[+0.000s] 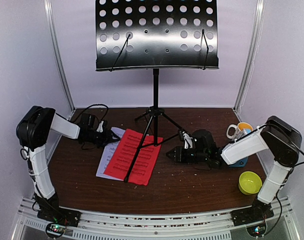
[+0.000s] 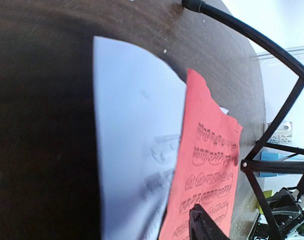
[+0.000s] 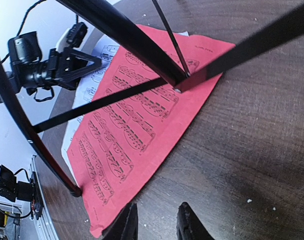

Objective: Set up the instrument practice props

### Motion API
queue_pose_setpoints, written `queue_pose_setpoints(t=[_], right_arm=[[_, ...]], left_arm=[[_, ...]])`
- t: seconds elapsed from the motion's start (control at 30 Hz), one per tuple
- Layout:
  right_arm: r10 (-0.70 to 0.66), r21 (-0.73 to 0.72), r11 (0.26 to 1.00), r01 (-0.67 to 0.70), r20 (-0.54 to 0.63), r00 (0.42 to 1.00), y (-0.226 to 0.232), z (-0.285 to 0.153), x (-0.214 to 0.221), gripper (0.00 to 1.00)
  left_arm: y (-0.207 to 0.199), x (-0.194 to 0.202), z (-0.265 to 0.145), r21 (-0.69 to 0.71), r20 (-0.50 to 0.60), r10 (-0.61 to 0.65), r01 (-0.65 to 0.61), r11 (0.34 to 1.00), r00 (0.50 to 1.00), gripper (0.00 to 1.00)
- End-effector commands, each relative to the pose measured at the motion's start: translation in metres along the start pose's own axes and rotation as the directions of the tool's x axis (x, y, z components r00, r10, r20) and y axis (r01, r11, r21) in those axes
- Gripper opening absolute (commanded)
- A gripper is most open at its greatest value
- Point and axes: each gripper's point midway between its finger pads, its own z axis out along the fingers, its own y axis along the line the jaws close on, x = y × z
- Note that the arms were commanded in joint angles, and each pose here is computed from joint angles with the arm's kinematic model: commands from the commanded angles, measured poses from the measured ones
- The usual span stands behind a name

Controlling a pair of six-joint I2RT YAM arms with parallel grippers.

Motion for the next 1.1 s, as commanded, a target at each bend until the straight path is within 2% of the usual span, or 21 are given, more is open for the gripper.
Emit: queue_pose_setpoints(t=[0.0,0.1,0.17,0.27,0.4,0.6,0.73,0.93,1.07], right_arm=[[0.004,-0.015,1.0,-0.005,-0.01,1.0,0.002,0.007,0.006,0.3],[-0.001,-0.035,0.999,0.001,-0.017,1.0,0.009,0.01,0.007,0.32],[0.0,-0.039,0.999,0.0,-0.018,1.0,0.01,0.011,0.007,0.33],[-0.005,-0.04,0.999,0.005,-0.008,1.0,0.012,0.008,0.005,0.34],[-0.034,-0.04,0.999,0.035,0.029,0.999,0.017,-0.003,-0.004,0.39],[-0.106,-0.033,0.993,0.11,0.102,0.989,0.026,-0.024,-0.025,0.53],[-0.178,-0.018,0.983,0.183,0.155,0.972,0.035,-0.04,-0.041,0.62],[-0.282,0.005,0.957,0.29,0.249,0.927,0.054,-0.067,-0.066,0.71],[-0.334,0.046,0.941,0.336,0.301,0.893,0.057,-0.083,-0.077,0.77]], left_arm=[[0.017,0.018,-0.012,-0.053,0.036,-0.056,0.058,0.997,0.998,0.45],[0.015,0.018,-0.024,-0.066,0.078,-0.037,0.042,0.997,0.996,0.44],[0.015,0.017,-0.03,-0.088,0.093,-0.018,0.026,0.996,0.995,0.37],[0.015,0.012,-0.04,-0.143,0.115,0.028,-0.011,0.99,0.993,0.24],[0.016,0.005,-0.062,-0.254,0.134,0.112,-0.075,0.964,0.985,0.0],[0.004,-0.011,-0.11,-0.406,0.177,0.255,-0.166,0.899,0.95,0.0],[-0.01,-0.016,-0.137,-0.456,0.179,0.349,-0.237,0.858,0.92,0.0],[-0.036,-0.016,-0.181,-0.515,0.204,0.496,-0.338,0.788,0.844,0.0],[-0.061,-0.012,-0.211,-0.507,0.26,0.572,-0.394,0.767,0.778,0.0]])
